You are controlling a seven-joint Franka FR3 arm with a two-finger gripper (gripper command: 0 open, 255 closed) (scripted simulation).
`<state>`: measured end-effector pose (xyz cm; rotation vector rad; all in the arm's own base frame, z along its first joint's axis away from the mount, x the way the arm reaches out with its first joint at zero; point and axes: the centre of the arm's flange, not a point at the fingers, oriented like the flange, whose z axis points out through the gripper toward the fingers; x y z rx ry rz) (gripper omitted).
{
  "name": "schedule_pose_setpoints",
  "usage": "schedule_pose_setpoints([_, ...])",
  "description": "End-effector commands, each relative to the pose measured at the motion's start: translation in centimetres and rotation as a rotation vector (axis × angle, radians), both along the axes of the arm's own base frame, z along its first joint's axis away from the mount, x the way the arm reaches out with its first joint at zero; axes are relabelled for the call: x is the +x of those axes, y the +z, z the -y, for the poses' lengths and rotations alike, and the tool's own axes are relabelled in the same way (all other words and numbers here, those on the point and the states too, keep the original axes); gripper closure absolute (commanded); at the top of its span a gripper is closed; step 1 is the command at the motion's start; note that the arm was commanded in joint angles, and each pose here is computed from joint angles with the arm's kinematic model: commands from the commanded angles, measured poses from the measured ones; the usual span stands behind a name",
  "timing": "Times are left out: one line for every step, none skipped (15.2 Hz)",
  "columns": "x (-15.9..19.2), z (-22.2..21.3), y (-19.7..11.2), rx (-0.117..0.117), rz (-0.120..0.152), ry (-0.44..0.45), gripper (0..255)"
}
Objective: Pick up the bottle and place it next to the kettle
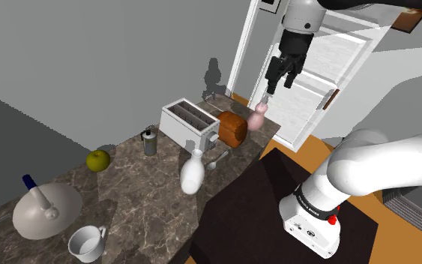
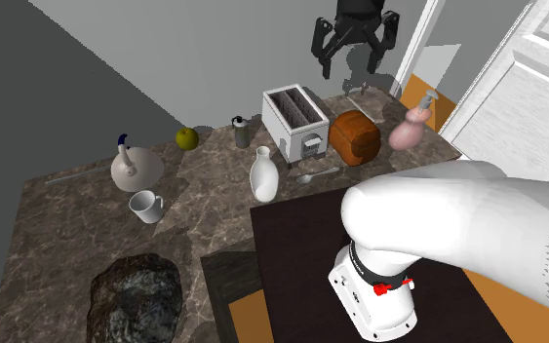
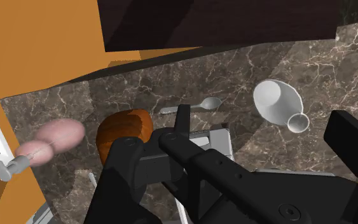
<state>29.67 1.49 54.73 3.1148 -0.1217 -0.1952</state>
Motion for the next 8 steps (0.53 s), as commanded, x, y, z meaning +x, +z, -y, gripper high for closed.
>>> schedule_pose_setpoints([0.0, 0.0, 0.0, 0.000, 0.000, 0.000, 0])
schedule_pose_setpoints([0.4, -0.6, -1.1, 0.000, 0.001, 0.001, 0])
schedule_pose_setpoints([0.8, -1.1, -2.2, -0.001, 0.003, 0.002, 0])
schedule_pose_setpoints([1.2, -1.7, -3.4, -0.001, 0.004, 0.003, 0])
schedule_pose_setpoints([1.6, -2.3, -4.5, -0.002, 0.006, 0.003, 0])
schedule_pose_setpoints([2.0, -2.8, -5.6, -0.002, 0.007, 0.004, 0])
schedule_pose_setpoints([2.4, -3.4, -6.7, -0.002, 0.009, 0.005, 0])
schedule_pose_setpoints([2.8, -4.0, -7.8, -0.003, 0.010, 0.006, 0])
